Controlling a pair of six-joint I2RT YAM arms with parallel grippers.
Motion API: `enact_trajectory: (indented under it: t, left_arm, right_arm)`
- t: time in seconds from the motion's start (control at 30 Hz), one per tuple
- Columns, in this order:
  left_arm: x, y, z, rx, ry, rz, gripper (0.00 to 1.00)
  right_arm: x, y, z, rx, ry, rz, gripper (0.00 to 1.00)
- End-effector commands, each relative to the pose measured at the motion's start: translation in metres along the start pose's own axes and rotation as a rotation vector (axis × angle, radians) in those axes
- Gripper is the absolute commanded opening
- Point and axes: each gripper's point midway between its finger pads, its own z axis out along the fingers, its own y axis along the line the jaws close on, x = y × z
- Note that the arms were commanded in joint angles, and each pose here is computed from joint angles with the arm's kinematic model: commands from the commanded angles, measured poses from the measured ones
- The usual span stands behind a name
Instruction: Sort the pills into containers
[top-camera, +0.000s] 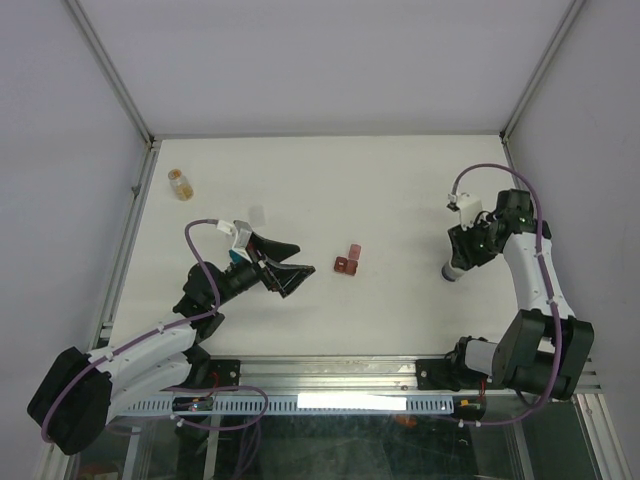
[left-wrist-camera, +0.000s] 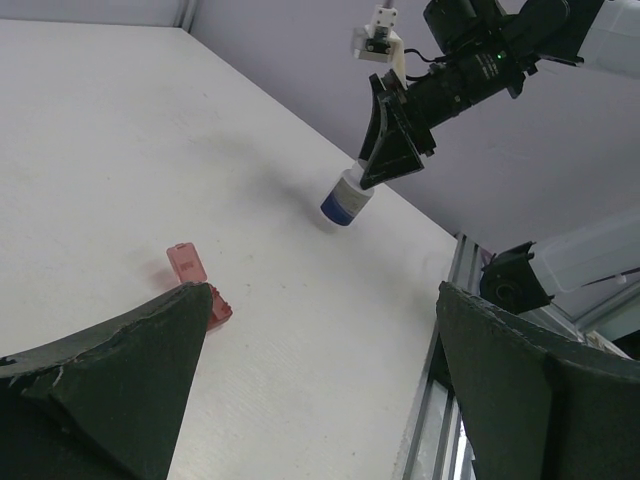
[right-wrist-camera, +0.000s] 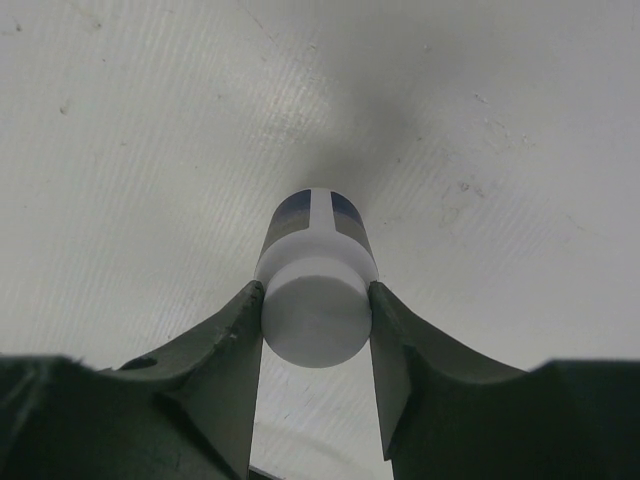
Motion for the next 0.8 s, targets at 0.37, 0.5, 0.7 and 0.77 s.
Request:
enact_trajectory:
  t: [0.37, 0.5, 0.7, 0.77]
  left_arm:
    - [0.016, -0.049, 0.028, 0.145, 0.039, 0.285, 0.96]
    - [0.034, -0.053, 0.040, 0.157, 0.074, 0.427, 0.97]
    - [0.053, -0.049, 0.068, 0.067, 0.103, 0.576, 0.99]
    - [0.057, -0.050, 0.077, 0.038, 0.110, 0.596, 0.99]
  right_arm:
    - [-0.075, 0.081, -0.026, -0.279, -0.208, -0.217, 0.00]
    - [-0.087, 0.118, -0.027, -0.397, -0.223, -0.314, 0.00]
    - [-0.094, 0.180, -0.027, -0.592, -0.256, -0.449, 0.00]
    - [-0.095, 0.193, -0.023, -0.631, -0.270, -0.464, 0.00]
